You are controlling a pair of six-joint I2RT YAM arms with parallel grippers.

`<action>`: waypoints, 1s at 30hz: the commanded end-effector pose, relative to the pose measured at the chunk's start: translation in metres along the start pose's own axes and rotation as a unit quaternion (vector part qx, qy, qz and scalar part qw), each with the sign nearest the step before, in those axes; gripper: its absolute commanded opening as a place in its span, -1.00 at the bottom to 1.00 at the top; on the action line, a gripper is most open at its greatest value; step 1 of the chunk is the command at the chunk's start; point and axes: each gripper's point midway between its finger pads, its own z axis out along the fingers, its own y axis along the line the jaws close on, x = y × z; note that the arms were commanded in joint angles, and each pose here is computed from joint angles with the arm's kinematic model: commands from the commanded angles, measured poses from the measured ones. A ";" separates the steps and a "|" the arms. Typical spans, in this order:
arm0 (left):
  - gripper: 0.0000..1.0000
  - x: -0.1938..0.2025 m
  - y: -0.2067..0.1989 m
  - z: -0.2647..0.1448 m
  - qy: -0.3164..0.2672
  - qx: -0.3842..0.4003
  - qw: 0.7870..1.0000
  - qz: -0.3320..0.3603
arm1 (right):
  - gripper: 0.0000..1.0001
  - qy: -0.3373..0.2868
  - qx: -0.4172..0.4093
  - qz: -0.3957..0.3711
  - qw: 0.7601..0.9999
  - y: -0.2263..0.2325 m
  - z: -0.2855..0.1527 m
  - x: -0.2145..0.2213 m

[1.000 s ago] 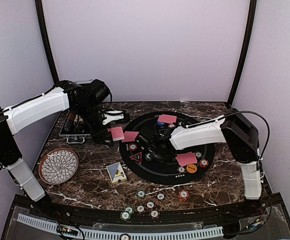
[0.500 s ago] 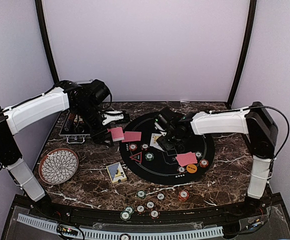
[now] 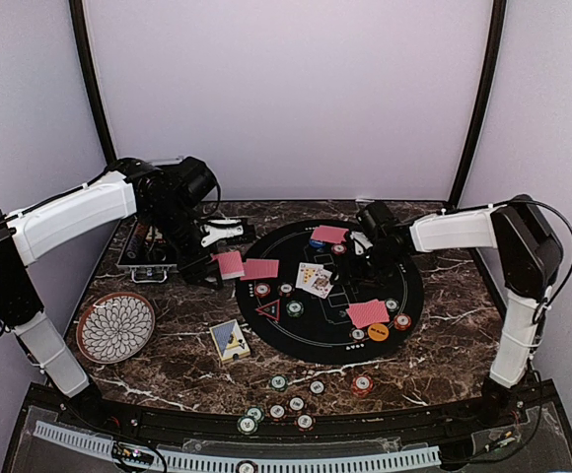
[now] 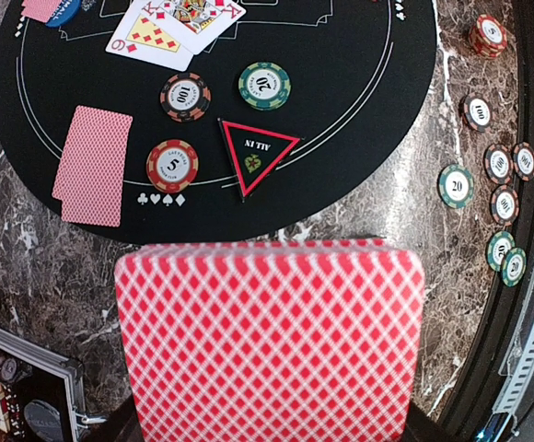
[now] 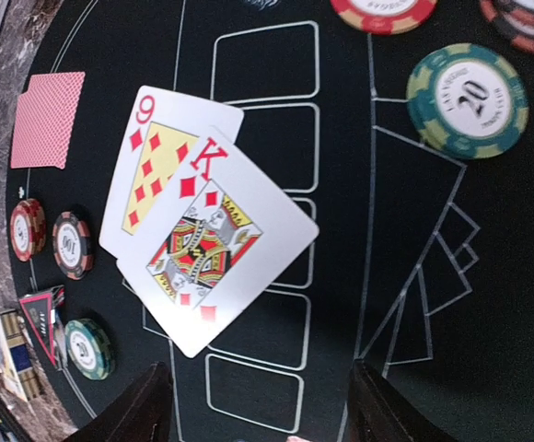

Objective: Distribute texas hold em gaming equipment

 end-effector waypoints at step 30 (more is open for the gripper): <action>-1.00 -0.008 -0.003 -0.016 -0.027 -0.002 1.000 0.007 | 0.34 -0.039 -0.250 0.067 0.965 0.110 -0.027 -0.054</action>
